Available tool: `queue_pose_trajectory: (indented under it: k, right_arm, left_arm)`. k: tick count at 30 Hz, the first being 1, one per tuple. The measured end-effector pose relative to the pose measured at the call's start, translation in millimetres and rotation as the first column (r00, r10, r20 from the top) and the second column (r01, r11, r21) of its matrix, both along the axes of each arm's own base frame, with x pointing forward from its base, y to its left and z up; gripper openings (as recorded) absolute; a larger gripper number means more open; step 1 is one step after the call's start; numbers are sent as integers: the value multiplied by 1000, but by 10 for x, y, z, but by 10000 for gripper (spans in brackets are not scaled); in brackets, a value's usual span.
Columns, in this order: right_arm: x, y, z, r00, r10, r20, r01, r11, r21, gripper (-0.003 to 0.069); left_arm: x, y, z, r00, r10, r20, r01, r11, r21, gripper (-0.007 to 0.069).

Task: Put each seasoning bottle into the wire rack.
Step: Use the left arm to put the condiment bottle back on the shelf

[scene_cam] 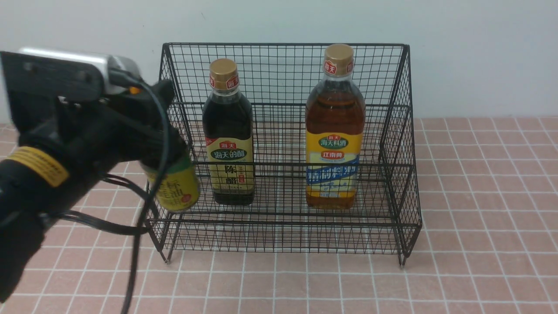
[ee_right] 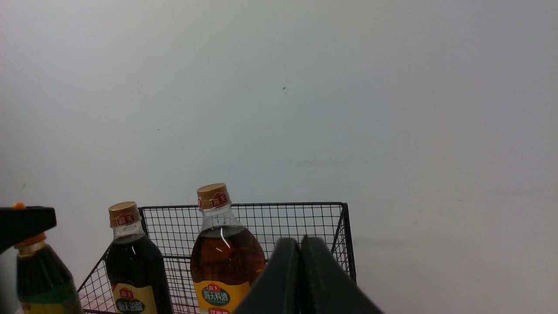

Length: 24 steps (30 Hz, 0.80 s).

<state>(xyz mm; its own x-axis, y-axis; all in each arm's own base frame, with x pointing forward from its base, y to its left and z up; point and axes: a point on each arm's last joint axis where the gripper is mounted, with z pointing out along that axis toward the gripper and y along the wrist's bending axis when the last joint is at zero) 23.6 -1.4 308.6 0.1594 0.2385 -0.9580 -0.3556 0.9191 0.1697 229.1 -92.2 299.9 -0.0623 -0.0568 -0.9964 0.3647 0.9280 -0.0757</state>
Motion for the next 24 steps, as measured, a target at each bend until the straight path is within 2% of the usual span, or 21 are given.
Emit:
queue_pose_trajectory:
  k: [6,24]
  right_arm:
    - [0,0,0,1000,0,0,0,1000,0,-15]
    - [0,0,-1,1000,0,-1,0,1000,0,-15]
  left_arm:
    - [110,-51,-158,999,1,-32,1,999,47,256]
    - [267,-102,-580,984,25,-178,-15,998,54,256]
